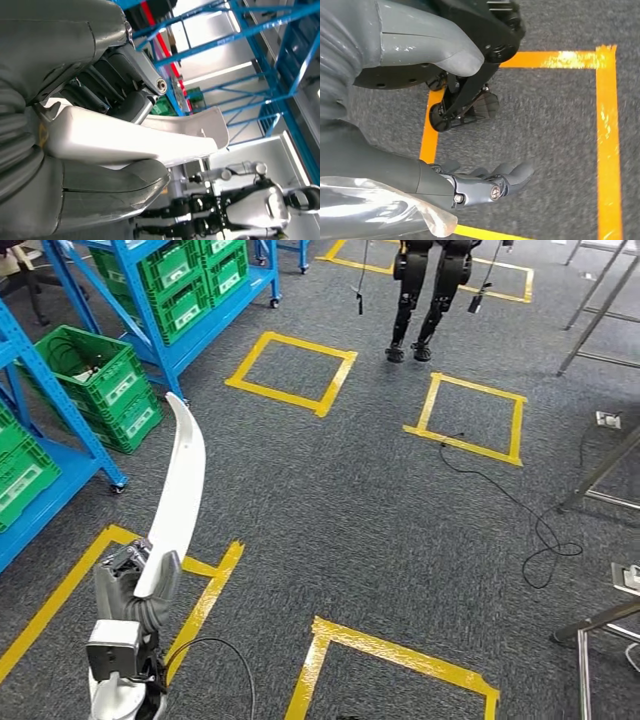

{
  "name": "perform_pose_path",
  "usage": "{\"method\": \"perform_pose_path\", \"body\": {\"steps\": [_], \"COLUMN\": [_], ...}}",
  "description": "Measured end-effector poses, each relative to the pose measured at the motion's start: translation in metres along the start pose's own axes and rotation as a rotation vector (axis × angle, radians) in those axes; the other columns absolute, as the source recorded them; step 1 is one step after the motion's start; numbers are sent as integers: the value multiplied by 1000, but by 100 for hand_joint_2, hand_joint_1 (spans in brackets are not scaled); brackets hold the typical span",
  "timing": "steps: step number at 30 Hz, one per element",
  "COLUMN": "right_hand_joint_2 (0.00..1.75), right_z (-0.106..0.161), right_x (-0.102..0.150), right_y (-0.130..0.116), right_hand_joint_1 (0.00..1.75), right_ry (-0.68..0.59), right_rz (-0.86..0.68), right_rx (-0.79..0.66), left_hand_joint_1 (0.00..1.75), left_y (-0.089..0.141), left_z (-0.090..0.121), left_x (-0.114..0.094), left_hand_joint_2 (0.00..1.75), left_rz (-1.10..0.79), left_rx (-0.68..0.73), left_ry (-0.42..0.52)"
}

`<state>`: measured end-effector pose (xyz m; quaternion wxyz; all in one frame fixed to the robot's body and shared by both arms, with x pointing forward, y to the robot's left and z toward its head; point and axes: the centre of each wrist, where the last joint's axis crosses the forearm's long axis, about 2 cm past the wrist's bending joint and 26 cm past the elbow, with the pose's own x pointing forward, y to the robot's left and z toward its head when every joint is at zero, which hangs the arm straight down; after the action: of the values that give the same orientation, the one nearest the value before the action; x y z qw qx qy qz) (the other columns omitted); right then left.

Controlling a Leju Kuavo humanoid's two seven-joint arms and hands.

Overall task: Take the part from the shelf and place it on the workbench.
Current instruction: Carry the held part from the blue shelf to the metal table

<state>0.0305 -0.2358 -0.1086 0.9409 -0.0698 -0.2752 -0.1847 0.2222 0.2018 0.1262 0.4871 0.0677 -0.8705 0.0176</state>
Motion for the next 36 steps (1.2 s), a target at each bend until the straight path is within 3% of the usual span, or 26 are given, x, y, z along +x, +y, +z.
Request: {"method": "perform_pose_path", "body": {"steps": [10,36], "right_hand_joint_2": [175,175], "right_z": [0,3], "right_x": [0,-3], "right_y": [-1,7], "right_hand_joint_1": [0,0], "right_ry": [6,26], "right_rz": [0,-16], "right_rx": [-11,-7], "left_hand_joint_1": [175,175], "left_y": [-6,-5], "left_z": [-7,-7], "left_x": [2,2], "left_hand_joint_2": [175,175], "left_rz": [-9,5], "left_rx": [-13,7], "left_ry": [-64,-72]}}
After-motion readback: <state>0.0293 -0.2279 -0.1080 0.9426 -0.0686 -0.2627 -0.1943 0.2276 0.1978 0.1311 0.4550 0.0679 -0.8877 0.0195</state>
